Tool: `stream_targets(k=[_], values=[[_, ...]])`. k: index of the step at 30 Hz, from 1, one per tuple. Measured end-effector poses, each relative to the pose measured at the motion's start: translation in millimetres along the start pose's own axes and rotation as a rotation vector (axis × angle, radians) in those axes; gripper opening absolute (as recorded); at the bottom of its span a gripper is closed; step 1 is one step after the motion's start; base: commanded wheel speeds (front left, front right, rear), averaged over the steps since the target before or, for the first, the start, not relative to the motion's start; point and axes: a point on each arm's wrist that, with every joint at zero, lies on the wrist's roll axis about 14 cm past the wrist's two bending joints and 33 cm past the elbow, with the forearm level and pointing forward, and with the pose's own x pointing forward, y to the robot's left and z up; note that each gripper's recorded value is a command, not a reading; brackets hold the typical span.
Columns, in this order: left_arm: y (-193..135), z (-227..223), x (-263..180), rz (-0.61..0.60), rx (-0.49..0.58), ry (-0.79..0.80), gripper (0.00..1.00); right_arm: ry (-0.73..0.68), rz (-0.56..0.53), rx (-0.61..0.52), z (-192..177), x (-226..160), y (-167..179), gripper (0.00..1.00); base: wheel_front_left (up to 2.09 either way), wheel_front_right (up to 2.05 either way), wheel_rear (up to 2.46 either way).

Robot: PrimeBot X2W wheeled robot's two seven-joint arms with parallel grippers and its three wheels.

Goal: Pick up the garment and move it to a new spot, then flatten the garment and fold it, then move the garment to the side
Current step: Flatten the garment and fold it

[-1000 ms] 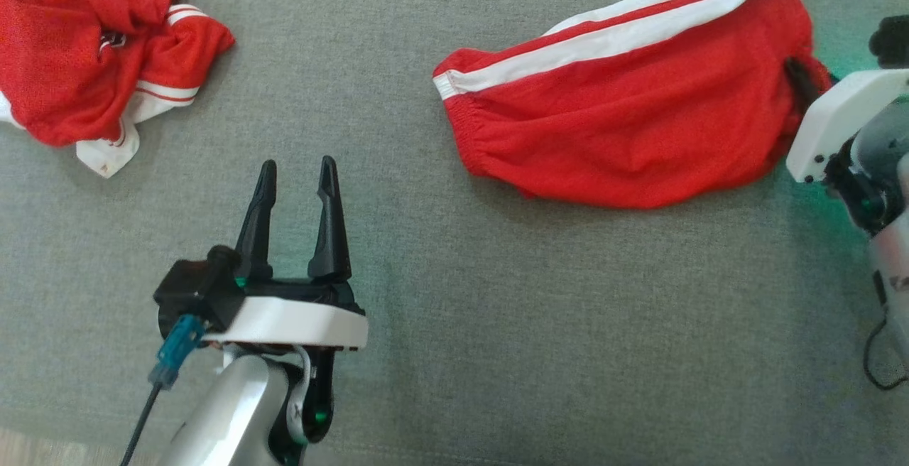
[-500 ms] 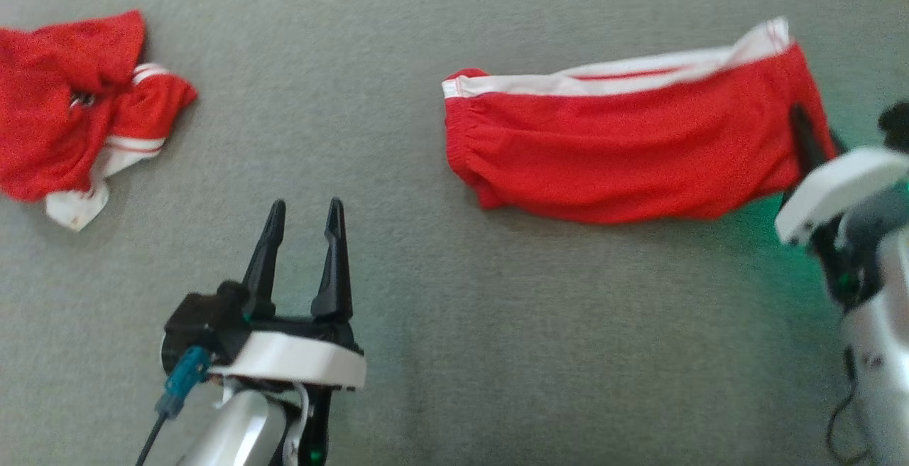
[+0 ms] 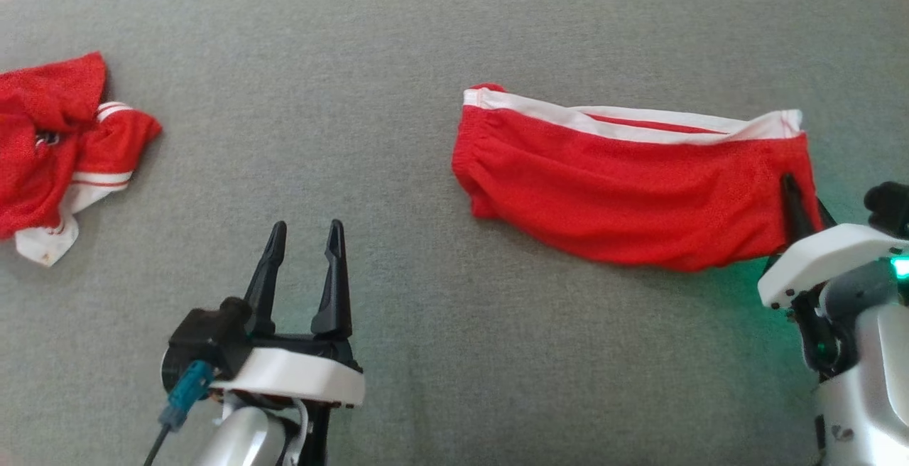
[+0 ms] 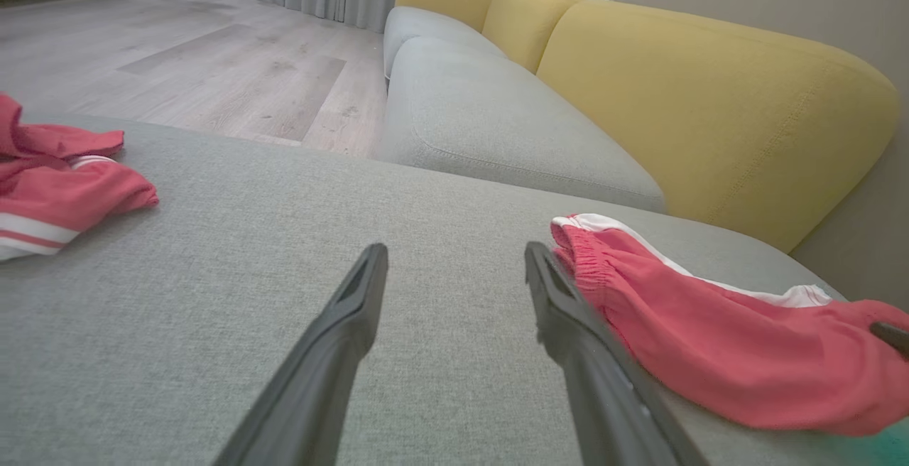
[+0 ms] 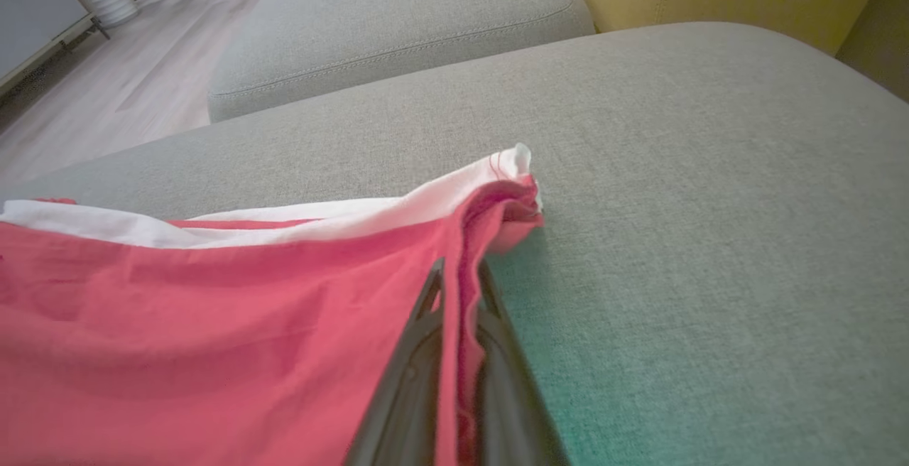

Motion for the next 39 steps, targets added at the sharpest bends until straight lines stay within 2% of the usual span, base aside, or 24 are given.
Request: stream_targets(k=[6, 9, 13, 16, 20, 26, 35, 39], values=[[11, 0, -6, 0.036, 0.002, -0.001, 1.0, -0.042, 0.062, -0.04, 18, 13, 28, 0.0, 0.0, 0.0, 0.0], [14, 1, -10, 0.054, 0.001, -0.007, 1.0, -0.101, 0.147, -0.071, 44, 22, 63, 0.0, 0.0, 0.0, 0.0], [17, 1, -15, 0.069, -0.001, -0.009, 1.0, -0.141, 0.298, -0.129, 66, 26, 126, 0.0, 0.0, 0.0, 0.0], [20, 2, -20, 0.083, -0.003, -0.019, 1.0, -0.117, 0.397, -0.183, 61, 24, 165, 0.0, 0.0, 0.0, 0.0], [25, 3, -25, 0.102, -0.003, -0.023, 1.0, -0.037, 0.487, -0.236, 34, 22, 197, 0.0, 0.0, 0.0, 0.0], [31, 4, -30, 0.127, -0.01, -0.034, 1.0, 0.052, 0.559, -0.271, -2, 18, 220, 0.0, 0.0, 0.0, 0.0], [32, 4, -31, 0.13, -0.009, -0.039, 1.0, 0.002, 0.641, -0.283, 5, 13, 247, 0.0, 0.0, 0.0, 0.0], [30, 3, -31, 0.126, -0.009, -0.037, 1.0, 0.044, 0.665, -0.305, -10, 9, 251, 0.0, 0.0, 0.0, 0.0]])
